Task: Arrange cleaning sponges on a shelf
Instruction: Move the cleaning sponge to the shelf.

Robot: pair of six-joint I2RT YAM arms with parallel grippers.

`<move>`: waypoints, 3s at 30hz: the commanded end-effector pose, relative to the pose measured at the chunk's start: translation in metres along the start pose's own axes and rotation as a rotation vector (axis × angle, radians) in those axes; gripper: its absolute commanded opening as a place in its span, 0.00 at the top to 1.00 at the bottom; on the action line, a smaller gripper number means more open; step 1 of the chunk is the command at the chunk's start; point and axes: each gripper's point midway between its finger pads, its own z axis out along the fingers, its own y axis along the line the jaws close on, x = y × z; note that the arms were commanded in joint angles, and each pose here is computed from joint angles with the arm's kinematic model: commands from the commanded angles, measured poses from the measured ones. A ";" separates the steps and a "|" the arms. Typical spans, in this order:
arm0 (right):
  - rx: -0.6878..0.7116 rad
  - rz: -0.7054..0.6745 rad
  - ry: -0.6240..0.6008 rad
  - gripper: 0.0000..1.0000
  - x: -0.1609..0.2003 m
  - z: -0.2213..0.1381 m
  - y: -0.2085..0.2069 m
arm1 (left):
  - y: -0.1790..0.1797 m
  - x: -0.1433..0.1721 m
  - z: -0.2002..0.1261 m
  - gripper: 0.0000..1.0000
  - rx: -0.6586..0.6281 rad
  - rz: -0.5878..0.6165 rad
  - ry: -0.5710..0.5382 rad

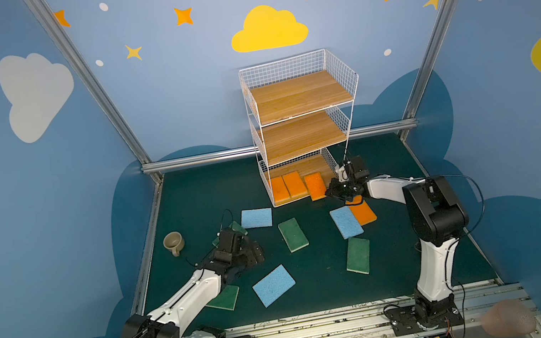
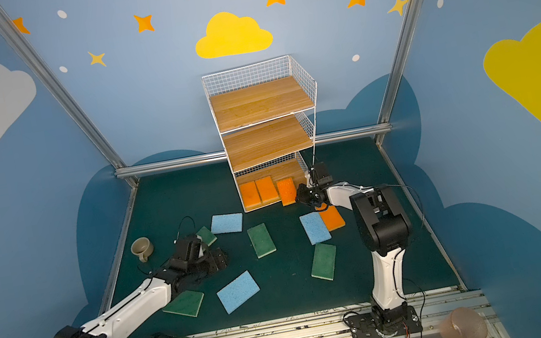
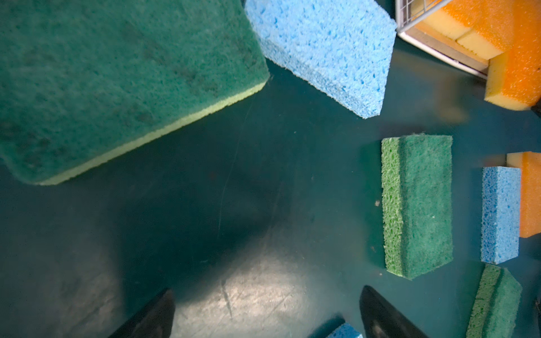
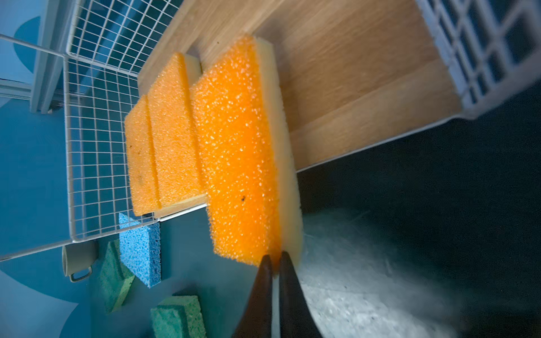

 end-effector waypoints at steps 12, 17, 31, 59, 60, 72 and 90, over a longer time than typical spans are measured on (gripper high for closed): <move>-0.043 -0.027 -0.062 0.57 -0.033 -0.004 0.019 | -0.004 -0.002 0.000 0.02 0.001 0.021 0.008; -0.046 -0.034 -0.059 0.56 -0.025 -0.016 0.021 | -0.005 -0.004 -0.003 0.02 0.008 0.026 -0.002; -0.166 0.134 -0.090 1.00 0.025 -0.019 0.018 | -0.004 0.004 -0.004 0.02 0.040 0.025 -0.005; -0.105 0.373 -0.183 1.00 0.001 0.028 0.000 | -0.015 0.001 -0.011 0.02 0.096 0.015 -0.017; -0.107 0.371 -0.185 1.00 -0.002 0.028 0.001 | -0.014 0.001 -0.010 0.02 0.094 0.015 -0.016; -0.126 0.373 -0.185 1.00 -0.020 0.036 0.004 | -0.015 -0.004 -0.011 0.02 0.080 0.016 -0.027; -0.138 0.371 -0.195 0.97 -0.037 0.035 0.004 | -0.016 -0.005 -0.008 0.02 0.074 0.017 -0.020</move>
